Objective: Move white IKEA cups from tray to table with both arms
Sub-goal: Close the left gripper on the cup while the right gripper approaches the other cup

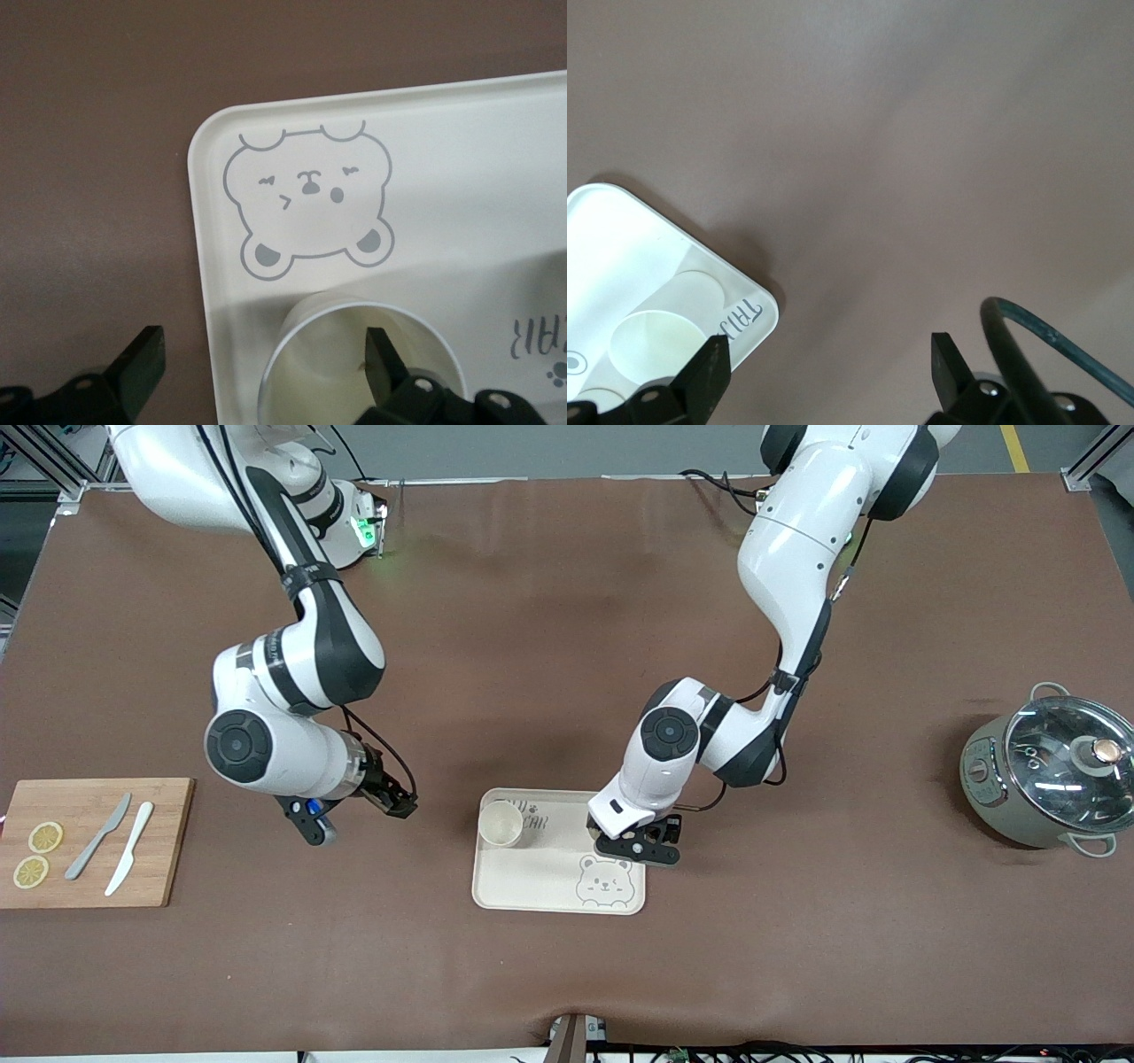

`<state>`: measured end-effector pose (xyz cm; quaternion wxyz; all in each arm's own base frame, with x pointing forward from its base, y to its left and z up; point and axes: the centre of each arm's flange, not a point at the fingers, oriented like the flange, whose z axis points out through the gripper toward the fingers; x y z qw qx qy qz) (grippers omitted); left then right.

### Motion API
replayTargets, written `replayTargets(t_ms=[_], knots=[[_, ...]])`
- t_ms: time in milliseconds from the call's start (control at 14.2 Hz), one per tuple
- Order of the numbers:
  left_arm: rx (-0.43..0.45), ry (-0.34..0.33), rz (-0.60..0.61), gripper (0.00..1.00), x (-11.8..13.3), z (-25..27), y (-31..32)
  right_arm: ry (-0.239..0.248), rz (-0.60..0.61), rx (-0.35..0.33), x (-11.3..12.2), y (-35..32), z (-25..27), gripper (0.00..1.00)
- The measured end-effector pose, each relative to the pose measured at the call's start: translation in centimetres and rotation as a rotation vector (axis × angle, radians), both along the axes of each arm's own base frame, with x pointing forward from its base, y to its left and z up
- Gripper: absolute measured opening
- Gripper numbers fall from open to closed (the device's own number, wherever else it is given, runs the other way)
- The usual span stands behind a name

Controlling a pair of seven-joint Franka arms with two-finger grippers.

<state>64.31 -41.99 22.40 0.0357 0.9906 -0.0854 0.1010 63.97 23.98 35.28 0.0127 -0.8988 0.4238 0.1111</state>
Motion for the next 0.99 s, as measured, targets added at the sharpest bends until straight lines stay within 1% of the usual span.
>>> replayTargets(t_ms=[70,141,282,423,493,564,705,846,987], knots=[[0.0,0.0,0.003,0.94,0.0,0.0,0.0,-0.002,-0.015,-0.003,0.0,0.4,-0.4,1.0],[-0.001,0.0,0.008,0.82,0.0,0.0,0.0,-0.015,-0.032,-0.002,0.2,0.6,-0.6,1.0],[-0.003,0.001,0.02,0.62,0.0,0.0,0.0,-0.049,-0.075,0.002,0.5,1.7,-1.1,1.0],[-0.014,0.008,0.046,0.41,0.0,0.0,0.0,-0.058,-0.114,-0.003,0.1,3.8,-2.4,1.0],[-0.018,0.011,0.053,0.32,0.0,0.0,-0.1,-0.056,-0.123,-0.006,-0.2,4.6,-2.9,1.0],[-0.02,0.013,0.057,0.2,-0.1,-0.1,-0.1,-0.056,-0.122,-0.007,-0.3,5.2,-3.4,1.0],[-0.023,0.015,0.065,0.04,-0.1,-0.1,-0.2,-0.077,-0.142,-0.001,-0.4,6.3,-3.6,1.0],[-0.026,0.016,0.078,0.04,-0.1,-0.1,-0.2,-0.089,-0.169,0.001,-0.5,7.0,-4.0,1.0],[-0.027,0.017,0.084,0.04,-0.1,-0.1,-0.2,-0.09,-0.166,0.0,-0.9,8.2,-5.2,1.0]])
